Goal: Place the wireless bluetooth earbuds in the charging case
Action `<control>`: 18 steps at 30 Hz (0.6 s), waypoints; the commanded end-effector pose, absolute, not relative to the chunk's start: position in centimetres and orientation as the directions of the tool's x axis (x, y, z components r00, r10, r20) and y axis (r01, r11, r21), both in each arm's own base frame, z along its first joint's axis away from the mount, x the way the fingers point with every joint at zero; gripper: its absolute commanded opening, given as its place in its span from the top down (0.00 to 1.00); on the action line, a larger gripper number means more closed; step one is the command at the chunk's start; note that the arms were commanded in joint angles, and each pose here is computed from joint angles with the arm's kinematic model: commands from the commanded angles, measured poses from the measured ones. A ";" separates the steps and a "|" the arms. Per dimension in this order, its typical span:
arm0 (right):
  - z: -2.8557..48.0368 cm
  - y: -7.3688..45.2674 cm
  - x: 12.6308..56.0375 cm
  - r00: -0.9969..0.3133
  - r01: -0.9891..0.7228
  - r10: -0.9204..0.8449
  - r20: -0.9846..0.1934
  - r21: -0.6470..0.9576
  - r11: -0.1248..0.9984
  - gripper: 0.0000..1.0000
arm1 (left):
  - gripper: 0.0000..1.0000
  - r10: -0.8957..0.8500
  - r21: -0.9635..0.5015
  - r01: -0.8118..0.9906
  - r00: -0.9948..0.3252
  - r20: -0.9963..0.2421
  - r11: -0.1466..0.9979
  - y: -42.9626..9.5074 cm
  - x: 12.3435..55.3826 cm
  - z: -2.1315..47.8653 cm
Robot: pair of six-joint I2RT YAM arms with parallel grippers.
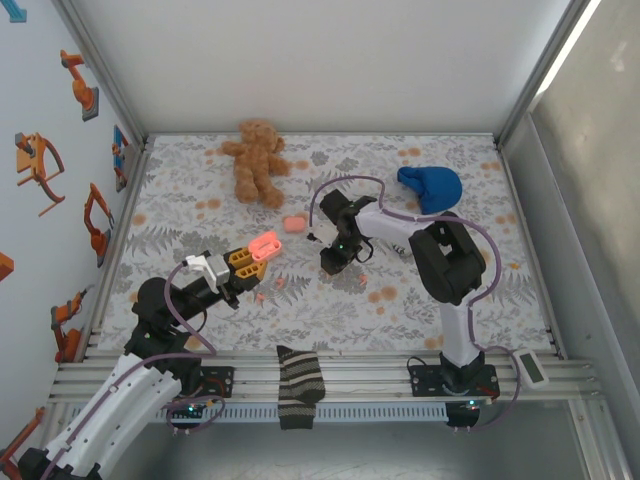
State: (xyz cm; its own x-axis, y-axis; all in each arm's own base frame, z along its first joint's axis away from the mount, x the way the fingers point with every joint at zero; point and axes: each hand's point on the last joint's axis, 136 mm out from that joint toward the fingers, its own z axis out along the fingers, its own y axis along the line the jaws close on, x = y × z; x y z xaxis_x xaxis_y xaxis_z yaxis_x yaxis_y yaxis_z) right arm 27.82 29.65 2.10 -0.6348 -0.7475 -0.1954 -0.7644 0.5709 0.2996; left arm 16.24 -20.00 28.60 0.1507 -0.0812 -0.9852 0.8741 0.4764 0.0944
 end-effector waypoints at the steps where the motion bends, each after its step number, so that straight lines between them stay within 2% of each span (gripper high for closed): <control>1: 3.1 29.2 27.2 -0.626 -0.772 -0.755 -0.193 0.286 0.567 0.84 | 0.98 -0.093 0.131 0.868 0.199 -0.976 0.478 -19.8 15.8 30.2; 10: 6.5 29.2 28.0 -0.621 -0.784 -0.731 -0.283 0.232 0.576 0.84 | 0.98 -0.084 0.123 0.869 0.184 -0.979 0.479 -20.0 16.1 29.8; 18: 14.8 28.0 29.3 -0.585 -0.775 -0.647 -0.489 0.100 0.624 0.85 | 0.98 -0.090 0.096 0.877 0.156 -0.984 0.471 -20.6 16.9 29.4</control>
